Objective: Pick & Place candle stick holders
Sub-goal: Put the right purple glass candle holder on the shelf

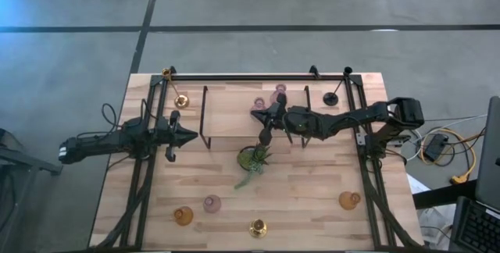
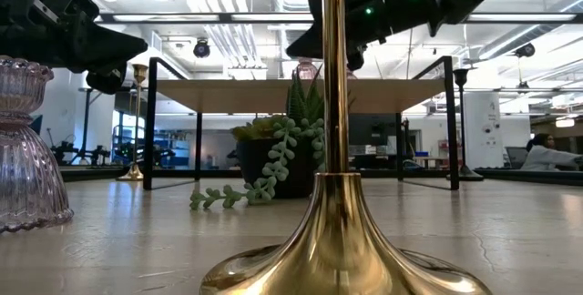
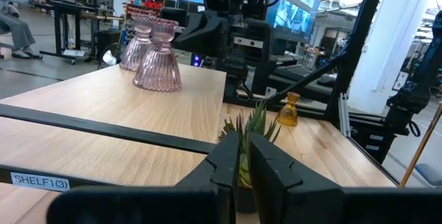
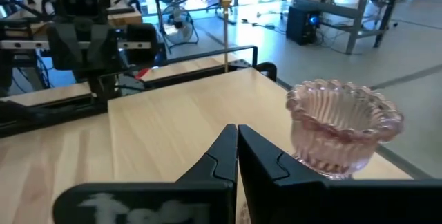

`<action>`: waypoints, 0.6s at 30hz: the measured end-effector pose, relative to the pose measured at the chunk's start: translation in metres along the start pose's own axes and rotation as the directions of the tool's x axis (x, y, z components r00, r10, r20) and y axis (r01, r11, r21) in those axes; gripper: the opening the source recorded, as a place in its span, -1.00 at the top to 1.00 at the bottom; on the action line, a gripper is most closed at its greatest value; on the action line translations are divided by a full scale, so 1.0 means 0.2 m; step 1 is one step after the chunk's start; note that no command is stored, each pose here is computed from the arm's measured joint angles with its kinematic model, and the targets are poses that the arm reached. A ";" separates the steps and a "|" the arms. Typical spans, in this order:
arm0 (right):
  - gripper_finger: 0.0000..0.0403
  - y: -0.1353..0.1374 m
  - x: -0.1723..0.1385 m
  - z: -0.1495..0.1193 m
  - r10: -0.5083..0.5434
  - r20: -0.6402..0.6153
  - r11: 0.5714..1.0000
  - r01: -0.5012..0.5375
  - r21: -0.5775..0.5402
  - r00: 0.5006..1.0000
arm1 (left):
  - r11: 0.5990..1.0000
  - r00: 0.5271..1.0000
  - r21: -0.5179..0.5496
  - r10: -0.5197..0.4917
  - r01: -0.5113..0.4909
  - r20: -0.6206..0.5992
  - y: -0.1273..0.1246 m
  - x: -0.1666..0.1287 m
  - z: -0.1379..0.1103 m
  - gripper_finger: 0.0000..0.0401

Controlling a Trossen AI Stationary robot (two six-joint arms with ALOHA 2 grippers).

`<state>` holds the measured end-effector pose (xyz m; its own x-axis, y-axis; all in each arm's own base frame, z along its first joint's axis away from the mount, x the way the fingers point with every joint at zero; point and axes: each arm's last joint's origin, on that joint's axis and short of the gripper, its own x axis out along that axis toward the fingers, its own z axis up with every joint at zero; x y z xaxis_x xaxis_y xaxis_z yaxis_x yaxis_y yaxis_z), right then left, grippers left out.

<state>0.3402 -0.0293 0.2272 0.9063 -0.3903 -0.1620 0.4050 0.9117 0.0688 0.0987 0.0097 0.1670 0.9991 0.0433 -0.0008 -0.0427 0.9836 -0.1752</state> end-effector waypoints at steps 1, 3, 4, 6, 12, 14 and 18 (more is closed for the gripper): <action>0.96 0.00 0.00 0.00 -0.006 0.002 1.000 0.006 -0.003 1.000 | 1.000 1.000 0.000 0.000 0.000 0.000 0.00 0.00 0.00 0.83; 0.96 -0.01 0.00 0.00 -0.031 0.005 0.999 0.031 -0.022 1.000 | 1.000 1.000 0.000 0.000 0.000 0.000 0.00 0.00 0.00 0.83; 0.96 -0.01 0.00 0.00 -0.036 0.006 0.999 0.036 -0.030 0.999 | 1.000 1.000 0.000 0.000 0.000 0.000 0.00 0.00 0.00 0.83; 0.96 -0.02 0.00 0.00 -0.042 0.006 0.998 0.043 -0.037 0.999 | 1.000 1.000 0.000 0.000 0.000 -0.001 0.00 0.00 0.00 0.83; 0.96 -0.05 0.01 0.01 -0.060 0.007 0.997 0.060 -0.055 0.998 | 1.000 1.000 0.000 0.000 0.000 -0.001 0.00 0.00 0.00 0.83; 0.96 -0.07 0.02 0.01 -0.069 0.008 0.996 0.069 -0.055 0.998 | 1.000 1.000 0.000 0.000 0.000 -0.001 0.00 0.00 0.00 0.83; 0.96 -0.09 0.02 0.01 -0.078 0.008 0.995 0.078 -0.067 0.997 | 1.000 1.000 0.000 0.000 0.000 -0.001 0.00 0.00 0.00 0.83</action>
<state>0.3376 -0.0482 0.2279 0.8731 -0.4610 -0.1588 0.4654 0.8850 -0.0105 0.0988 0.0097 0.1669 0.9991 0.0431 -0.0021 -0.0428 0.9836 -0.1753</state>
